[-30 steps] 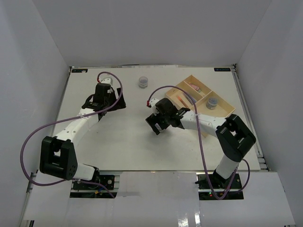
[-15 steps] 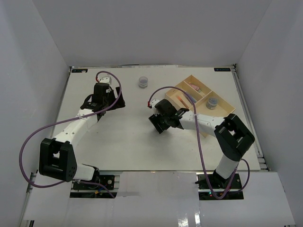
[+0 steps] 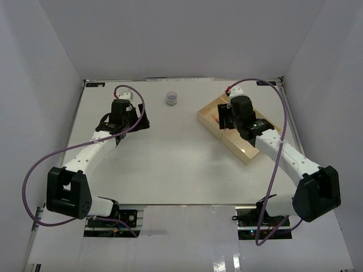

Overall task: Sort the stationery into containers
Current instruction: Place the stationery in the storage box.

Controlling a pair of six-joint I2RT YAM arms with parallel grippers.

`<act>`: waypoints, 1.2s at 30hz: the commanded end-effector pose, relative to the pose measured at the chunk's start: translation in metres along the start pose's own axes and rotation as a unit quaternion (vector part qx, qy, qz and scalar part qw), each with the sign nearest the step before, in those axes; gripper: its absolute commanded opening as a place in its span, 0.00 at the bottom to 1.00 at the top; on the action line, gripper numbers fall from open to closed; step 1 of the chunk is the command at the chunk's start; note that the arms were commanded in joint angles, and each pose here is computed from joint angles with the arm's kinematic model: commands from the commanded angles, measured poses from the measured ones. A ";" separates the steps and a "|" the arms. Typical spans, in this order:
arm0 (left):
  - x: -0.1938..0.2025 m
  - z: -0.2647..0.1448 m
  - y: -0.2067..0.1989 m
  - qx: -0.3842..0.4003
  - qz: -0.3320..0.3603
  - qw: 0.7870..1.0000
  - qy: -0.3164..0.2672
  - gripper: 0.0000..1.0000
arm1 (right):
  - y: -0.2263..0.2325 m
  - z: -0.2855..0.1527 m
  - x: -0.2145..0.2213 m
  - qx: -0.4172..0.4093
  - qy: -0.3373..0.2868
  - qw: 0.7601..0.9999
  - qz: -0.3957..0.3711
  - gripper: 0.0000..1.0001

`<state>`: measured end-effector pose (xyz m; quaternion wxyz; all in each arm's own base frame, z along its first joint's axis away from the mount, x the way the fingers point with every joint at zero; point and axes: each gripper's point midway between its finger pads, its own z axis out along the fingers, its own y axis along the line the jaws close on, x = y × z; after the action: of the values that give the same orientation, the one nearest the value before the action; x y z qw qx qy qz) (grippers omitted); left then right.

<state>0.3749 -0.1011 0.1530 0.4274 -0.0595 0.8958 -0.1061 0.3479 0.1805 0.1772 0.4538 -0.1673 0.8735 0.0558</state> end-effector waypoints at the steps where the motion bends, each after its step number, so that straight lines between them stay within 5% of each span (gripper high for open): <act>1: -0.015 -0.012 -0.003 0.014 -0.002 0.999 -0.029 0.98 | -0.059 -0.001 0.014 0.078 0.006 0.995 0.061 0.40; 14: -0.016 -0.013 -0.002 0.016 -0.006 0.999 -0.030 0.98 | -0.132 0.041 0.088 0.148 0.074 0.975 0.148 0.41; 28: -0.013 -0.009 -0.002 0.017 -0.008 1.000 -0.025 0.98 | -0.153 0.079 0.093 0.162 0.071 0.970 0.167 0.43; 32: -0.013 -0.008 -0.002 0.019 -0.009 0.999 -0.023 0.98 | -0.150 0.083 0.092 0.151 0.071 0.972 0.165 0.48; 36: -0.010 -0.006 -0.002 0.022 -0.010 1.000 -0.019 0.98 | -0.149 0.080 0.089 0.145 0.068 0.974 0.161 0.66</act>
<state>0.3760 -0.0993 0.1560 0.4323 -0.0619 0.8921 -0.1162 0.3988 0.0362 0.0524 0.3731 0.0403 0.9266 -0.0227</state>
